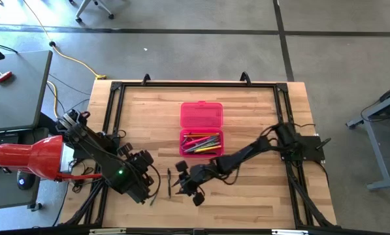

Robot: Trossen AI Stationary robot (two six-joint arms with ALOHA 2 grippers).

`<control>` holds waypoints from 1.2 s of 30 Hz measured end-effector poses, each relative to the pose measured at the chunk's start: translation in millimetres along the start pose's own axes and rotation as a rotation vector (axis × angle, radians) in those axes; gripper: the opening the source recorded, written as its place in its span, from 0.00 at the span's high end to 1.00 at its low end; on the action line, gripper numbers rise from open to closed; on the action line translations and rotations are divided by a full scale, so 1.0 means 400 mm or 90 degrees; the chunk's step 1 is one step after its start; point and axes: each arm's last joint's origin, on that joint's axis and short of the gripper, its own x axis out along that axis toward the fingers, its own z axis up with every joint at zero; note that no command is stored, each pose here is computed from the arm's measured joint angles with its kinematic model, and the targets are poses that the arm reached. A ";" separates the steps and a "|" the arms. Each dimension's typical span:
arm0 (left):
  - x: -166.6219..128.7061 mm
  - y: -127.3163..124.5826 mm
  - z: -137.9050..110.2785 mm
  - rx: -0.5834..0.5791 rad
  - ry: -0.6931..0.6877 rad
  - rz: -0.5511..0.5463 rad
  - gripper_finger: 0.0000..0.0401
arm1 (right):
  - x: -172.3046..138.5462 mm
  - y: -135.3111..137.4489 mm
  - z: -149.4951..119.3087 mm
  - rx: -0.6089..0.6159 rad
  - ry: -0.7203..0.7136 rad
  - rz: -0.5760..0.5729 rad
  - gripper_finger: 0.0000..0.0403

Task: Pick & place school supplies into a supply box
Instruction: Put the black pen into the pink supply box

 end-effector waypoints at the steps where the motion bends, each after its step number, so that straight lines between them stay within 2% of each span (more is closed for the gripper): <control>1: 0.001 -0.002 0.000 0.000 -0.002 -0.001 0.76 | 0.013 -0.010 -0.005 -0.005 -0.002 0.006 0.69; 5: 0.001 -0.001 0.000 0.002 -0.005 0.001 0.76 | 0.072 -0.046 -0.031 -0.034 0.022 0.022 0.69; 14: 0.001 -0.002 0.000 0.002 -0.004 0.001 0.76 | 0.171 -0.082 -0.040 -0.125 0.122 0.138 0.69; 19: 0.001 -0.002 0.000 0.009 -0.002 0.000 0.76 | 0.189 -0.092 -0.027 -0.173 0.123 0.150 0.69; 25: 0.001 -0.002 0.000 0.019 -0.002 0.001 0.76 | 0.186 -0.096 -0.051 -0.162 0.167 0.167 0.69; 29: 0.001 -0.002 0.000 0.019 -0.002 0.001 0.76 | 0.179 -0.102 -0.066 -0.150 0.202 0.181 0.74; 36: 0.001 -0.002 0.000 0.019 -0.002 0.001 0.76 | 0.178 -0.095 -0.068 -0.125 0.220 0.181 0.92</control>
